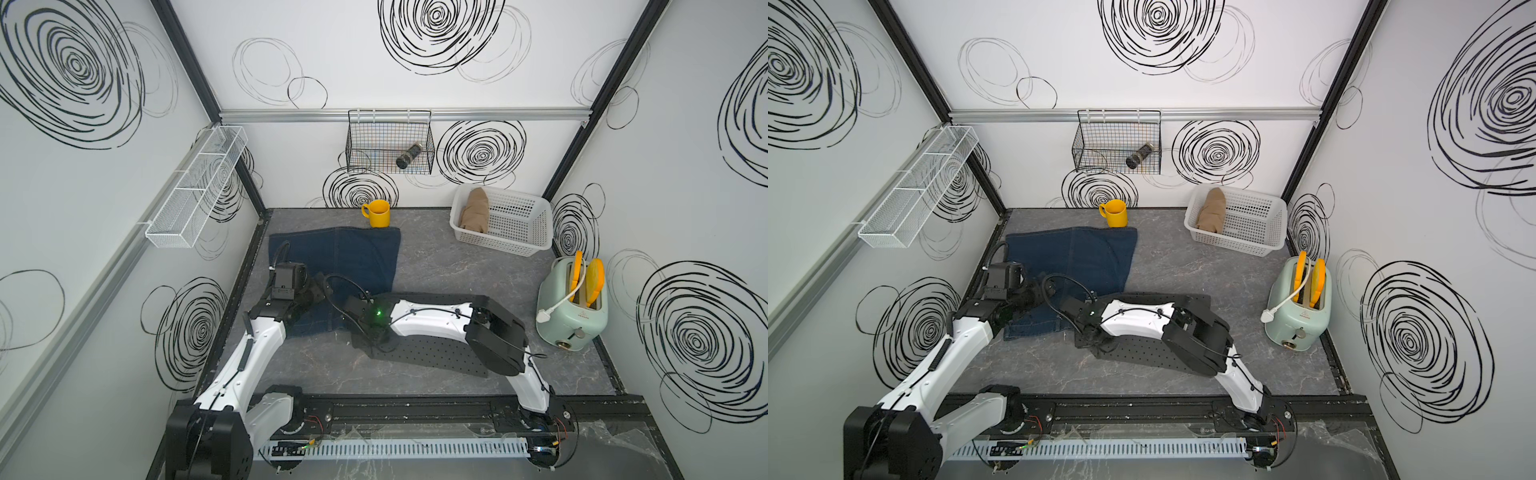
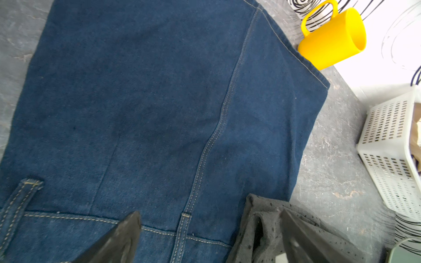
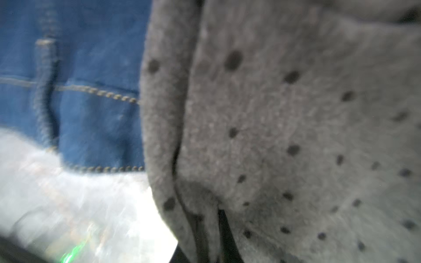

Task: Roll up the skirts
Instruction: Roll the skirt at the center of the board.

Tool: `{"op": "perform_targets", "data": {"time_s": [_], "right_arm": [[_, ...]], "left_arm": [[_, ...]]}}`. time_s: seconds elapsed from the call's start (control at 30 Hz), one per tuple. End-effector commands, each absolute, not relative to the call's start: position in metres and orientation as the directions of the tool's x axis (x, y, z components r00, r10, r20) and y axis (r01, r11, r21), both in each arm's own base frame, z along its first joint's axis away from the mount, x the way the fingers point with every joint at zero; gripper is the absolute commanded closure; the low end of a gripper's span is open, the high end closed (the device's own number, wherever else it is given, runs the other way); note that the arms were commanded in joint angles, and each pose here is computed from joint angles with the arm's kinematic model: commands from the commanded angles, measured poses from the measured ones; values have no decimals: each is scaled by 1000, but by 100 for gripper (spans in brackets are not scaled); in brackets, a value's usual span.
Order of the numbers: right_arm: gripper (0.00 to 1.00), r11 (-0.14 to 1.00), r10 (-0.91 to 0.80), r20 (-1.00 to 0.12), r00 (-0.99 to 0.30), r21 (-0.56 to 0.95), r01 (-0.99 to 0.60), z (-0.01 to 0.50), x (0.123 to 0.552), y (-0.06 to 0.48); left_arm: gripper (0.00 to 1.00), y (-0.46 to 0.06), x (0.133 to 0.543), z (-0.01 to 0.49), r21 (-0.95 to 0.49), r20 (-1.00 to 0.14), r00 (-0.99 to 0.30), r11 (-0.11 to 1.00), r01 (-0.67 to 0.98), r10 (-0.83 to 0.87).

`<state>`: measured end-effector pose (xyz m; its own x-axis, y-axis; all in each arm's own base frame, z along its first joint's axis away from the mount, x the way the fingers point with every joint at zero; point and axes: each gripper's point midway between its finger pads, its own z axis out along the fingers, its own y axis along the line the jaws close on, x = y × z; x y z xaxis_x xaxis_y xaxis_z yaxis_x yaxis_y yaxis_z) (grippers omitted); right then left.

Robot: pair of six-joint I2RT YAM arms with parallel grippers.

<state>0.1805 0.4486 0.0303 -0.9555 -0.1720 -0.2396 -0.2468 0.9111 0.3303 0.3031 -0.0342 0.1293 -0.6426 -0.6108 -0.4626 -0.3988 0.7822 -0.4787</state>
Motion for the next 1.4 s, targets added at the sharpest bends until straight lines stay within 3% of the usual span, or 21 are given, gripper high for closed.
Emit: {"op": "perform_targets", "data": {"time_s": [0.0,0.37,0.53,0.87,1.23,1.3,1.37], "right_arm": [[100,735,-218,-296,-930,577,-356,62,163,469],[100,360,-229,-377,-897,824,-438,96,127,411],[100,267,-248,-379,-892,858,-438,102,124,394],[100,198,-269,-356,-895,889,-413,95,113,374],[100,219,-254,-353,-901,886,-409,88,114,365],[100,231,-243,-352,-904,884,-407,87,116,365],[100,252,-233,-355,-905,877,-408,85,119,368]], "left_arm": [[2,-62,307,138,-503,-497,-679,817,-282,-541],[4,-148,261,105,-613,-340,-885,788,-50,-320],[4,-175,241,99,-661,-291,-917,751,-14,-273],[4,-205,216,83,-761,-96,-939,633,-145,-331],[1,-227,215,67,-741,-40,-941,641,-198,-337],[7,-227,218,63,-717,-38,-934,660,-222,-356],[22,-226,221,59,-685,-45,-930,689,-237,-365]]}}
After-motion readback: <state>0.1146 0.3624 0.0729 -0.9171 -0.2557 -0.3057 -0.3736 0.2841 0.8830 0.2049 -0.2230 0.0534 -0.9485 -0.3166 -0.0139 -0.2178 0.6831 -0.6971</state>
